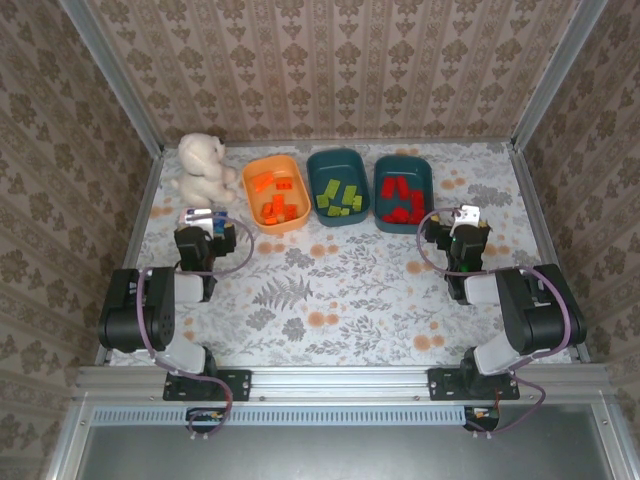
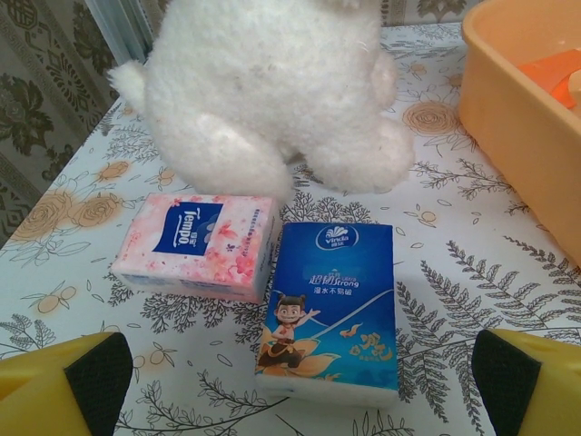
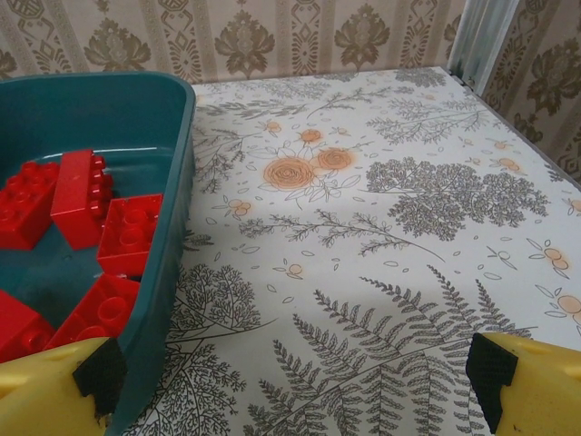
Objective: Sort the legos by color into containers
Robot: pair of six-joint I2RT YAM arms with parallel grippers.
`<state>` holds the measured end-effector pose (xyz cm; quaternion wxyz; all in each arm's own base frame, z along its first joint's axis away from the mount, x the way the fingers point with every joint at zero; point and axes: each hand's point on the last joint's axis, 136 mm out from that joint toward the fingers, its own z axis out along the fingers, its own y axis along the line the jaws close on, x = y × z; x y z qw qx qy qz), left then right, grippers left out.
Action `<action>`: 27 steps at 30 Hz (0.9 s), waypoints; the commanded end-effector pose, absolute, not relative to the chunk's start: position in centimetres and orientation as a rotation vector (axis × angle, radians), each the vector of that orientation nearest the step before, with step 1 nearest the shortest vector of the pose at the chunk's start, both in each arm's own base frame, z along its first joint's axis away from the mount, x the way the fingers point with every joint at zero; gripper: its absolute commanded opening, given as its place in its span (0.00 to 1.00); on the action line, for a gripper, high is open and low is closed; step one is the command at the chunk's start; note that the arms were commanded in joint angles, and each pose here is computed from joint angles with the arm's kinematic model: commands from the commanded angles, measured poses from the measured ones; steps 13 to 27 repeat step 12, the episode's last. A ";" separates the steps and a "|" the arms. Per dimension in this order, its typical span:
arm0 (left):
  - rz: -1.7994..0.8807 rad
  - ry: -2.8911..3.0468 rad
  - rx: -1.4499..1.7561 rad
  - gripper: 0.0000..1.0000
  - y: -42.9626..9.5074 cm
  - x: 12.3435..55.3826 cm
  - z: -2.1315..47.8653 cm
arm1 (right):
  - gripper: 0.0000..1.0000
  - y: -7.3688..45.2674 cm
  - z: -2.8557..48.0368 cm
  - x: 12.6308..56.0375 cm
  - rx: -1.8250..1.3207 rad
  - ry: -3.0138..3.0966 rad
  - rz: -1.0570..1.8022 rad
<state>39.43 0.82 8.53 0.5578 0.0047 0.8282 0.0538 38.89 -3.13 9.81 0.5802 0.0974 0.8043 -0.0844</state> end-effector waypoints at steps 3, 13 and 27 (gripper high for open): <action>0.136 1.921 0.024 1.00 0.7 39.8 9.6 | 1.00 -2.9 10.0 39.3 0.216 1.881 -0.179; 0.136 1.923 0.022 1.00 0.7 39.7 9.5 | 1.00 -2.7 10.1 39.3 0.207 1.877 -0.171; 0.136 1.923 0.022 1.00 0.7 39.7 9.5 | 1.00 -2.7 10.1 39.3 0.207 1.877 -0.171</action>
